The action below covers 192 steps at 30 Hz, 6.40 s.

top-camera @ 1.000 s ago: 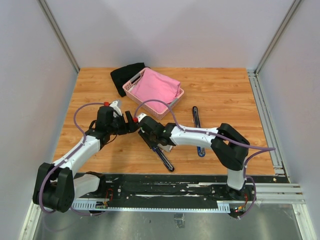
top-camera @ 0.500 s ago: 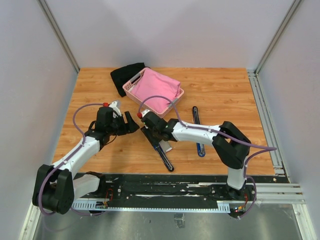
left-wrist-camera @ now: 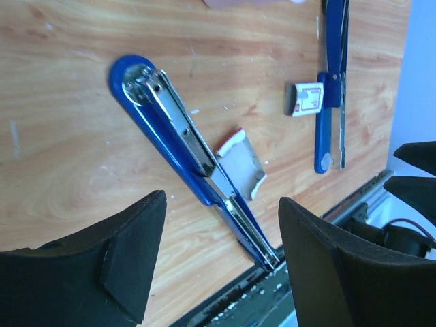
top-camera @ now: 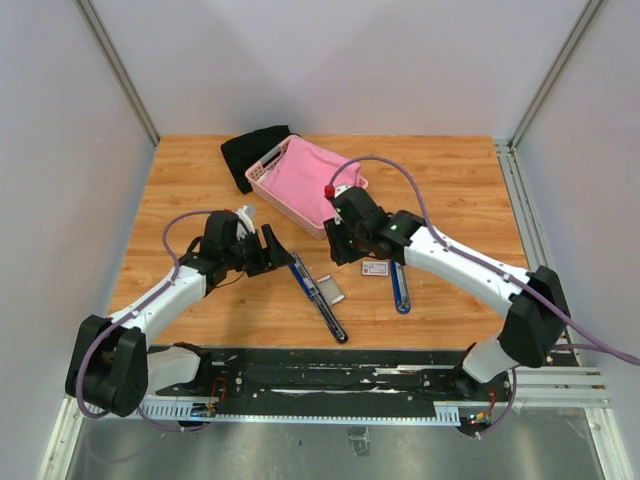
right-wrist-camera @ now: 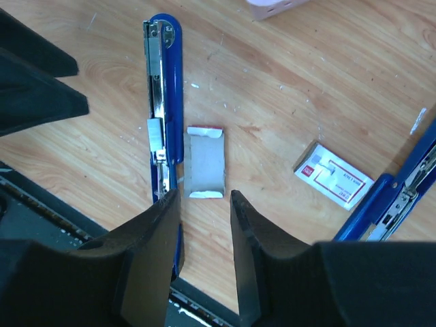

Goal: Load the staples into the stapler

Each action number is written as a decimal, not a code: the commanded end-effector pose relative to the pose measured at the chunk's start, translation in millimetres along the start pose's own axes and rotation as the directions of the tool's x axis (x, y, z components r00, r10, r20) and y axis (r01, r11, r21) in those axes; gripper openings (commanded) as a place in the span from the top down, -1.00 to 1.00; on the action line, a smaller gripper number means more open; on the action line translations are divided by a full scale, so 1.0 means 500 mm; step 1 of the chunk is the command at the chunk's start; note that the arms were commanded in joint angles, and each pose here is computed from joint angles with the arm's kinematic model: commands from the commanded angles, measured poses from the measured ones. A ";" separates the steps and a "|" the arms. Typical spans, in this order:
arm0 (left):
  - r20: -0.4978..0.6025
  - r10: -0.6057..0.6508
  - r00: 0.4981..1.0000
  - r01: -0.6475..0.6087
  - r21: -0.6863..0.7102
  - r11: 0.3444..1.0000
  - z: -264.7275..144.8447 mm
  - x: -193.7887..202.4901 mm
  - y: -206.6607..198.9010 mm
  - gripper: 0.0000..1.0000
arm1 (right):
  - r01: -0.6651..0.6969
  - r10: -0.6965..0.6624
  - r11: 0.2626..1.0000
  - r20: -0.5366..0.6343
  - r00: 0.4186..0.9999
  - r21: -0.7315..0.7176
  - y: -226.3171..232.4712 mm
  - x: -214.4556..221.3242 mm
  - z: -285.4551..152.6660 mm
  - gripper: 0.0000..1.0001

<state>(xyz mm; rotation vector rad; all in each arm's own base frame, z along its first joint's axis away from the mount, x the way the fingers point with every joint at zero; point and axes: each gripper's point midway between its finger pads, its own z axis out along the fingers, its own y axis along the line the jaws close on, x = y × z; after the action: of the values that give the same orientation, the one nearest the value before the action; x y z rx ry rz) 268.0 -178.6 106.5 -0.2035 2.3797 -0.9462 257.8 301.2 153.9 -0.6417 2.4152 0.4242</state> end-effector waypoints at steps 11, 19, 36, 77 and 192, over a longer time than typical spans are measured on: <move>0.012 0.124 0.992 -0.122 -0.098 0.988 0.101 -0.099 0.008 -0.43 | -0.107 0.095 0.992 -0.157 0.983 -0.070 0.027 0.138 -0.010 0.21; 0.002 0.193 0.981 -0.192 -0.031 0.981 0.167 -0.112 0.010 -0.43 | -0.053 0.056 0.998 -0.152 0.987 0.024 -0.006 0.162 -0.049 -0.18; -0.090 0.235 0.968 -0.219 0.161 0.962 0.172 -0.022 -0.005 -0.42 | -0.045 0.048 0.998 -0.093 0.994 0.036 -0.013 0.136 -0.070 -0.47; -0.038 -0.074 0.997 0.071 -0.089 0.994 0.034 0.065 0.066 -0.38 | 0.205 -0.261 0.947 -0.217 0.941 -0.247 0.185 0.144 0.130 0.46; 0.214 -0.273 0.938 0.325 -0.266 0.907 -0.022 -0.023 0.200 -0.63 | 0.587 -0.553 0.803 -0.243 0.797 0.102 0.184 0.168 0.123 0.23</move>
<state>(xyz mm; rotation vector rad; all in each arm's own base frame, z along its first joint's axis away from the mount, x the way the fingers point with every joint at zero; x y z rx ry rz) 270.6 -118.2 44.2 -0.6445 2.4399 -0.7229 177.2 371.6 68.6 -1.2961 2.3020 -0.0245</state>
